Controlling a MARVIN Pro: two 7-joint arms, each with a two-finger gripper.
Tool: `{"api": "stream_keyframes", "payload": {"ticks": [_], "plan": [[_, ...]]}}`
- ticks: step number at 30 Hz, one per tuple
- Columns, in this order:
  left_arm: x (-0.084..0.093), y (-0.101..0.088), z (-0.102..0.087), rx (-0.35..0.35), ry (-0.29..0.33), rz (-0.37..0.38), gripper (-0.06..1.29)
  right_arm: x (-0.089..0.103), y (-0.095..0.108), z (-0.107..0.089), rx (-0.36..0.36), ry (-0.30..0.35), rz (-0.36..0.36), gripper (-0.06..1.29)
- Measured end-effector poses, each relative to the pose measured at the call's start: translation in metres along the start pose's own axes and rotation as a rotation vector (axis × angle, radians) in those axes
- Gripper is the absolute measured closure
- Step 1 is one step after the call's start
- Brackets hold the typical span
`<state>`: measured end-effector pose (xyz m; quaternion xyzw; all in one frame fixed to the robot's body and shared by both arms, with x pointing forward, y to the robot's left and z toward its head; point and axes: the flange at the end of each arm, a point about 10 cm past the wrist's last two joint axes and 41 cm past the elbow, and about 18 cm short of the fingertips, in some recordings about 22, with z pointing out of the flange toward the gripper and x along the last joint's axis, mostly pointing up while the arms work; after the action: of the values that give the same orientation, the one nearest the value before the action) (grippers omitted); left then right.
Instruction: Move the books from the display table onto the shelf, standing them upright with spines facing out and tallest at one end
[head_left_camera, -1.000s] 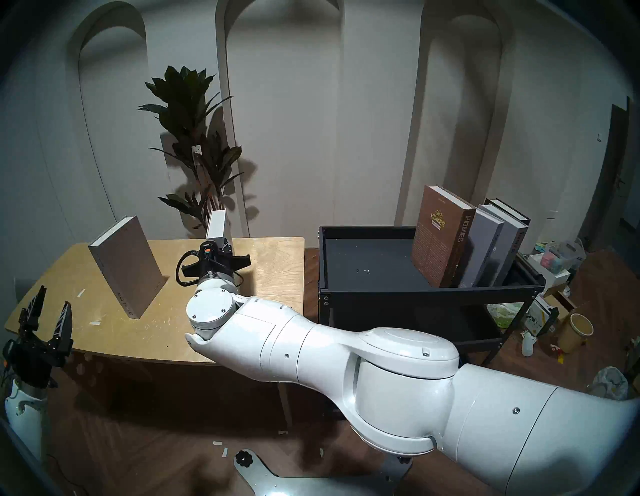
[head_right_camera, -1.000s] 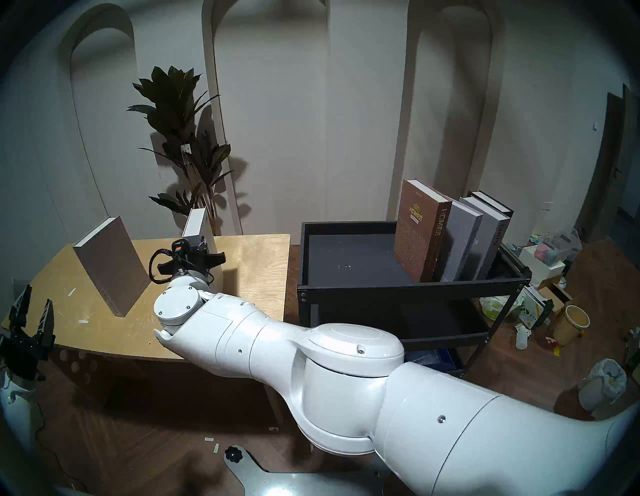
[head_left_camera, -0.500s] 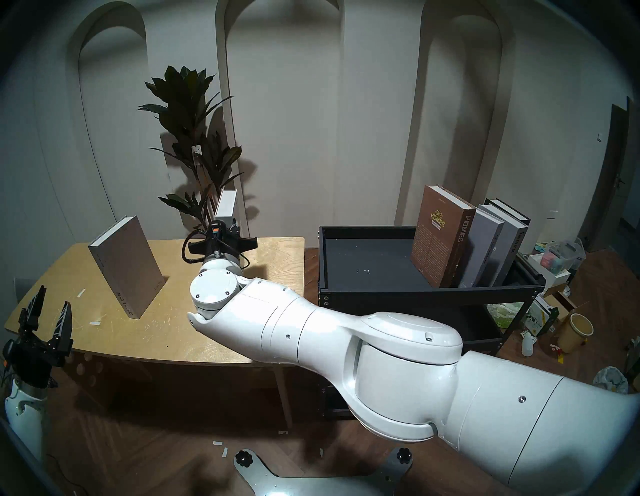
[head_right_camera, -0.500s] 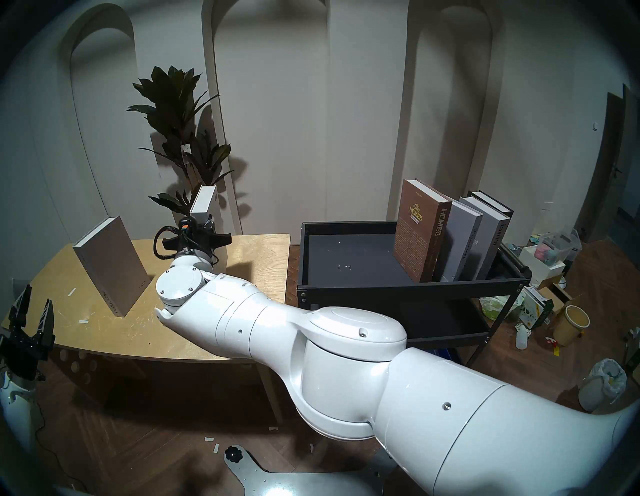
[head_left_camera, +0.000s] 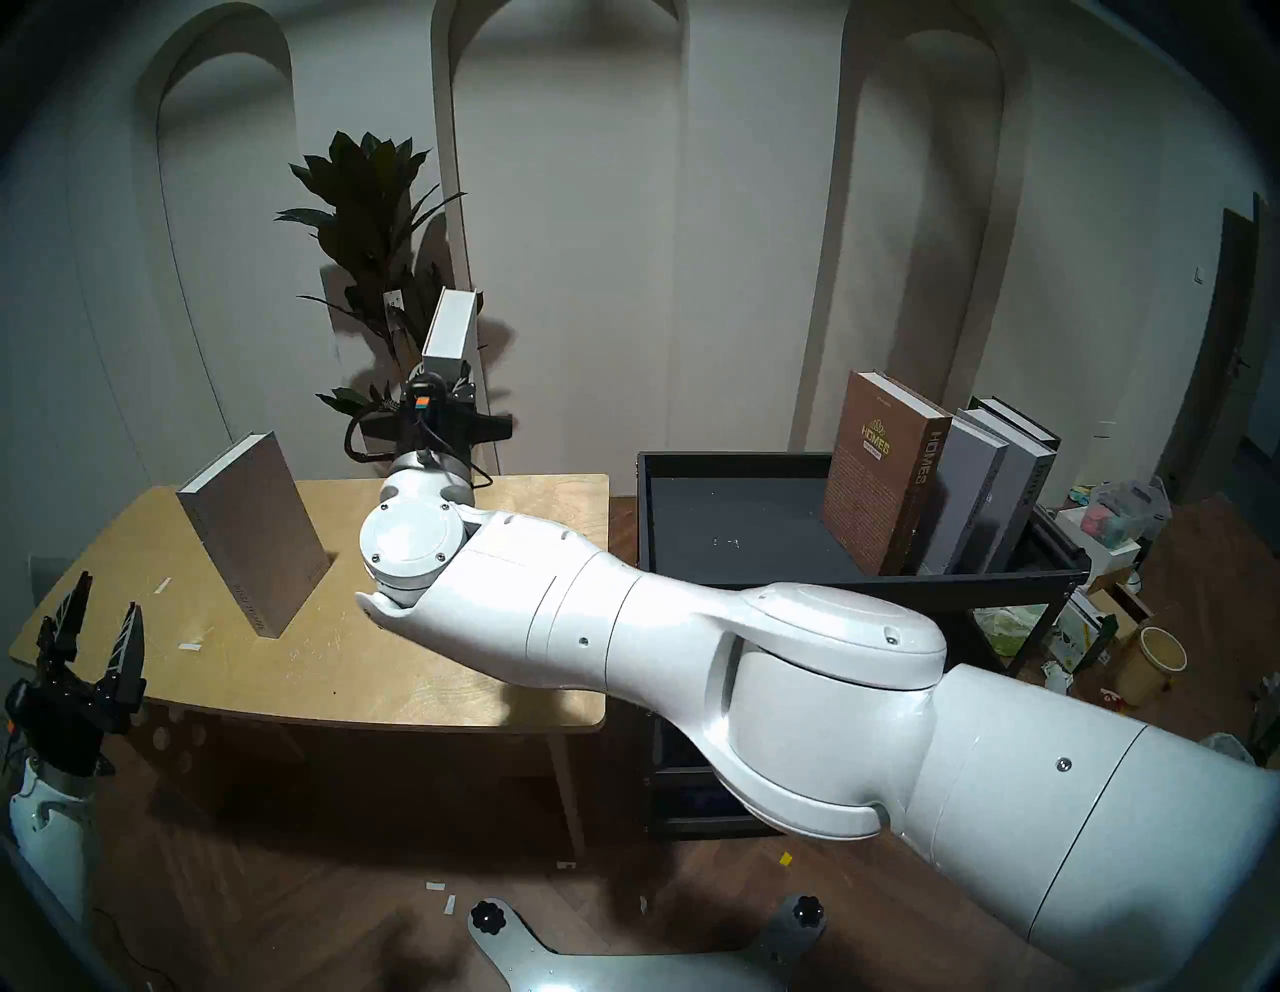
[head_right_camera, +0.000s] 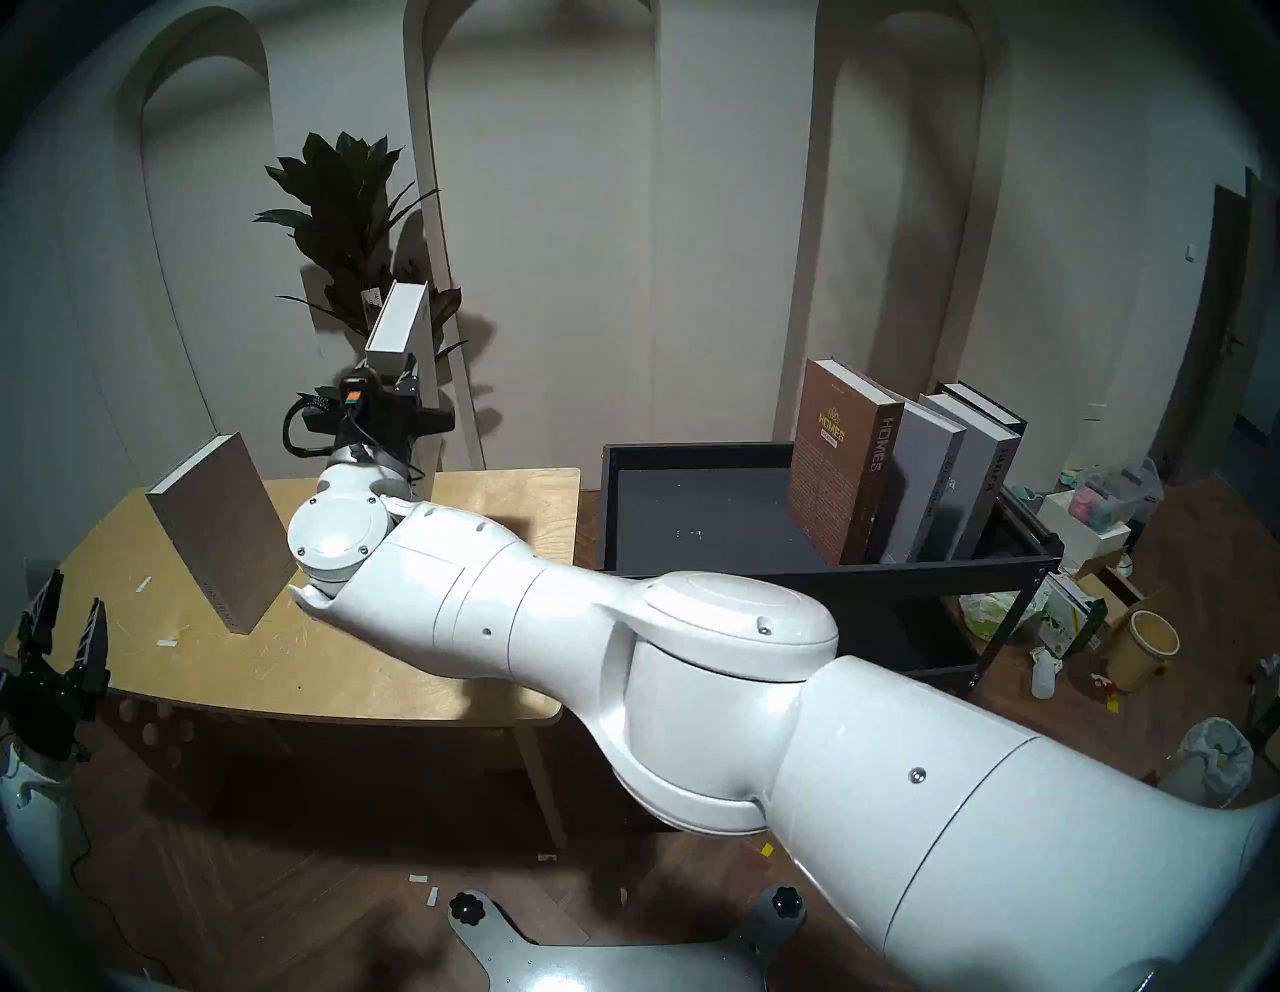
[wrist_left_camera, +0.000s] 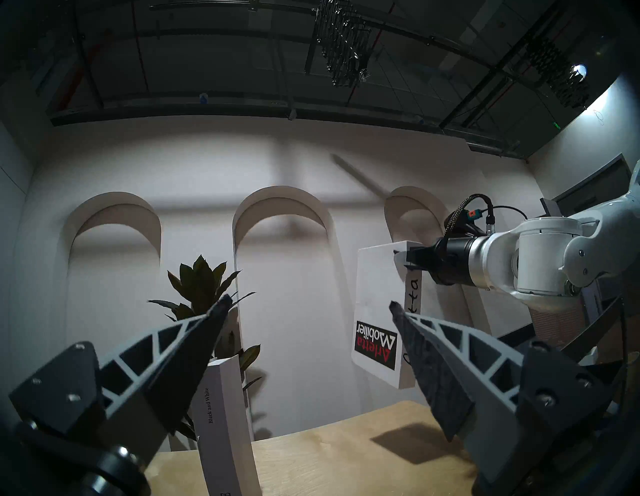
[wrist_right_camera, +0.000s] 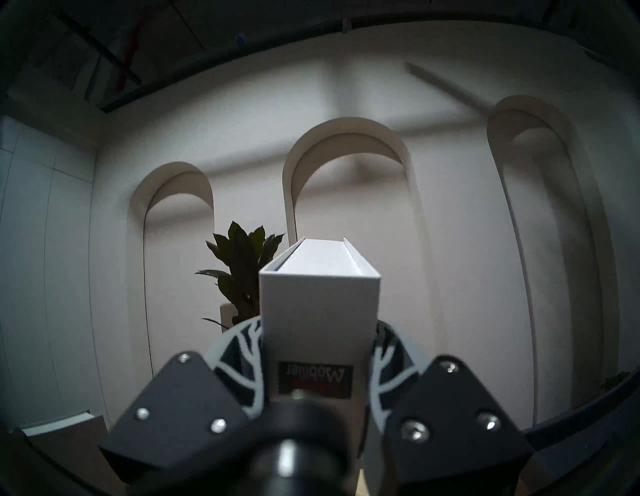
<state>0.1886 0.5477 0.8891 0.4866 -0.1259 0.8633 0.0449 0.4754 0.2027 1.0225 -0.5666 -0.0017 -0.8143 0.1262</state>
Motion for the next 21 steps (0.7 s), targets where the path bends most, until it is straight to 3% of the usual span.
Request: {"api": "stream_keyframes", "payload": {"ticks": [7, 13, 21], "plan": [[0.0, 0.0, 0.0, 0.0, 0.0, 0.0, -0.01, 0.022, 0.028, 0.031, -0.014, -0.004, -0.053, 0.87], [0.0, 0.0, 0.0, 0.0, 0.0, 0.0, -0.01, 0.043, 0.062, 0.07, -0.015, -0.069, -0.118, 0.87], [0.0, 0.0, 0.0, 0.0, 0.0, 0.0, -0.01, 0.064, 0.086, 0.1, 0.038, -0.154, -0.181, 0.87]]}}
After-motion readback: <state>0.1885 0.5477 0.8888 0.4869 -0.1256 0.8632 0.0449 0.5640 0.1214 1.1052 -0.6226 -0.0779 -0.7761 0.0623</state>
